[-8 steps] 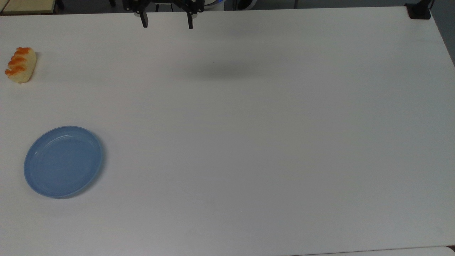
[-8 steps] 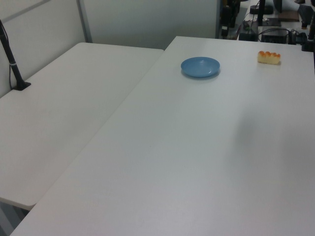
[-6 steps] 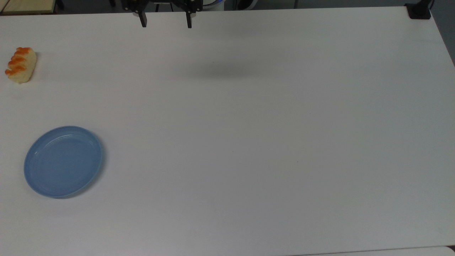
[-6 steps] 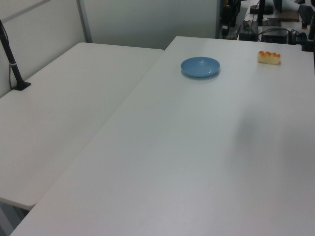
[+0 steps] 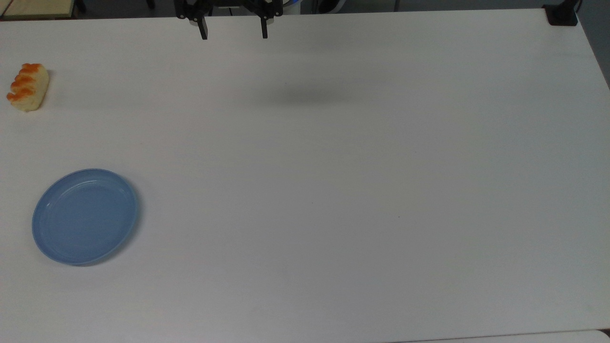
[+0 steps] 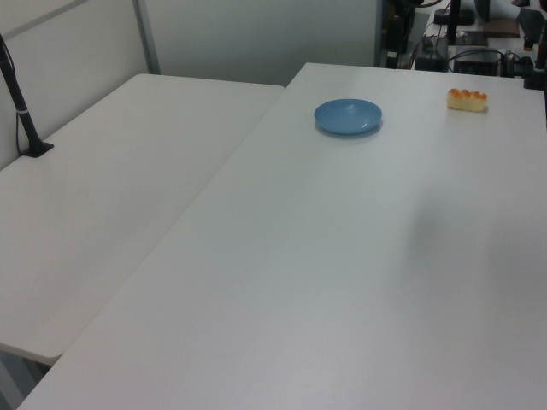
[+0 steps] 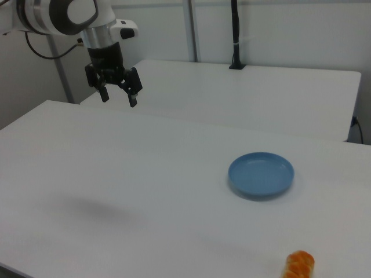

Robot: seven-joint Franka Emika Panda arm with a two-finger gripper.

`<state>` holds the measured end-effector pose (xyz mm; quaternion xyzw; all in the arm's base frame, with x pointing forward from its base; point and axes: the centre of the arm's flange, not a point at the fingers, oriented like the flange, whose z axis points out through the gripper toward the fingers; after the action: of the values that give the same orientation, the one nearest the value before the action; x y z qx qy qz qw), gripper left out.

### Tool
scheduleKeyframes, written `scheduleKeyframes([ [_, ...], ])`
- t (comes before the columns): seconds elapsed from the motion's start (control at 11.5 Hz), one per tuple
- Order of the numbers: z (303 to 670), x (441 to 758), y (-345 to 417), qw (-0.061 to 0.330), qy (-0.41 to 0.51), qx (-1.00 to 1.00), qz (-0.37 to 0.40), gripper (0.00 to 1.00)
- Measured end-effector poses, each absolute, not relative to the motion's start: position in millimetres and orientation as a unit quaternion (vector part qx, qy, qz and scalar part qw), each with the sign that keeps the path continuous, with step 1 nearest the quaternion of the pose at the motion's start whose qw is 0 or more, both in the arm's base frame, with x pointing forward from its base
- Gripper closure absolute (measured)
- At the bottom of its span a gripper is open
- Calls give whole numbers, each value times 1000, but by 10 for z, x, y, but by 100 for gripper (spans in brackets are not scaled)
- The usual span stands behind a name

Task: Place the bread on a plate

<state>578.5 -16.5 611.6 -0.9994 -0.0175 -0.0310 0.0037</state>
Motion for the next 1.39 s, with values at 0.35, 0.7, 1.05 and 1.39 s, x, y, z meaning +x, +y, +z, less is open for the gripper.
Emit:
scheduleKeyframes([
  [0.35,6116,5784,-180,4,-16,-999,-31,0],
  [0.7,6107,5774,-196,4,-15,-1000,-26,0],
  [1.05,6093,5737,-220,5,-16,-1000,-13,0],
  [1.39,6092,5734,-256,3,-13,-1000,-12,0],
])
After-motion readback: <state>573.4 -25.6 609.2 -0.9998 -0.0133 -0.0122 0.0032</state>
